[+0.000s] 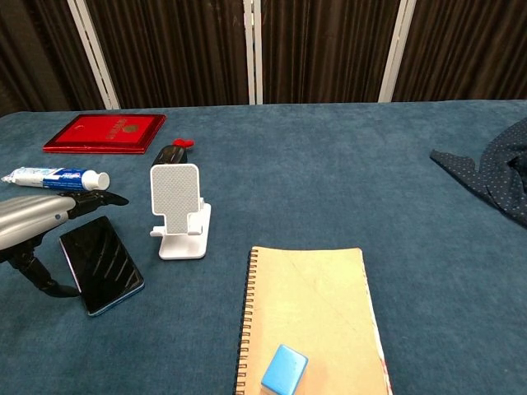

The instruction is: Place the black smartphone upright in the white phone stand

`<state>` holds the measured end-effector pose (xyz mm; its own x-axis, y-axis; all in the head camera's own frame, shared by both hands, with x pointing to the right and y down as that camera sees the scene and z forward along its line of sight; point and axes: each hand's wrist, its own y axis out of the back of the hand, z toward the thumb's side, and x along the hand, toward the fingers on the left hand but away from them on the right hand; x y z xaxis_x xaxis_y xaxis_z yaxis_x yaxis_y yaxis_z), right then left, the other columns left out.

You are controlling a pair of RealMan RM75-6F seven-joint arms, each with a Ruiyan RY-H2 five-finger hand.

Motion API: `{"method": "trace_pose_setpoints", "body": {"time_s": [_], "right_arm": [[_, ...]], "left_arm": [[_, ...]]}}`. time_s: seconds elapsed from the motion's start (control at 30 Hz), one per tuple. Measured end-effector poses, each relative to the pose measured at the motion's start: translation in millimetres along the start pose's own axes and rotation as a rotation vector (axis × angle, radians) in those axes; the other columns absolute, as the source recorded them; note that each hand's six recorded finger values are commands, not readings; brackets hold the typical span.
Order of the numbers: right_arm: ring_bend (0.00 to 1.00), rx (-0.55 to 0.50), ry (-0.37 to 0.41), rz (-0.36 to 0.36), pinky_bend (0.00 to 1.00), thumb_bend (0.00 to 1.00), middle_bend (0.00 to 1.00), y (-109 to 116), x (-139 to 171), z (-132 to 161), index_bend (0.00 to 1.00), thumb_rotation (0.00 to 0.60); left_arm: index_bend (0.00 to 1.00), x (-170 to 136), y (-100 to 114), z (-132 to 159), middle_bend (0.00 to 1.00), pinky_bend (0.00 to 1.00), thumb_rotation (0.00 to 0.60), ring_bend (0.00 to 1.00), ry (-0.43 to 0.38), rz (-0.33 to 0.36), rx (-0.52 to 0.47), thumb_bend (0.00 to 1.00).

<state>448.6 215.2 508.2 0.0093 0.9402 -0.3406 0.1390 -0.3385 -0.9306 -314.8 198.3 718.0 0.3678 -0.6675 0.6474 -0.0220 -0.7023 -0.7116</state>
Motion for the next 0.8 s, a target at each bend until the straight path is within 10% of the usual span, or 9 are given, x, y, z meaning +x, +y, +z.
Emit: {"method": "trace_pose_setpoints", "body": {"time_s": [0.4,0.8], "right_arm": [[0.0,-0.004,-0.003,0.0,0.0,0.0,0.0,0.7,-0.1,-1.2,0.0,0.6],[0.0,0.013,-0.006,0.015,0.0,0.0,0.0,-5.1,-2.3,0.7,0.0,0.6]], "left_arm": [[0.0,-4.6,24.2,-9.0,0.0,0.0,0.6,0.0,-0.029,-0.009,0.026,0.0],[0.15,2.5,34.3,-5.4,0.01,0.01,0.6,0.03,-0.221,-0.14,0.198,0.0]]}}
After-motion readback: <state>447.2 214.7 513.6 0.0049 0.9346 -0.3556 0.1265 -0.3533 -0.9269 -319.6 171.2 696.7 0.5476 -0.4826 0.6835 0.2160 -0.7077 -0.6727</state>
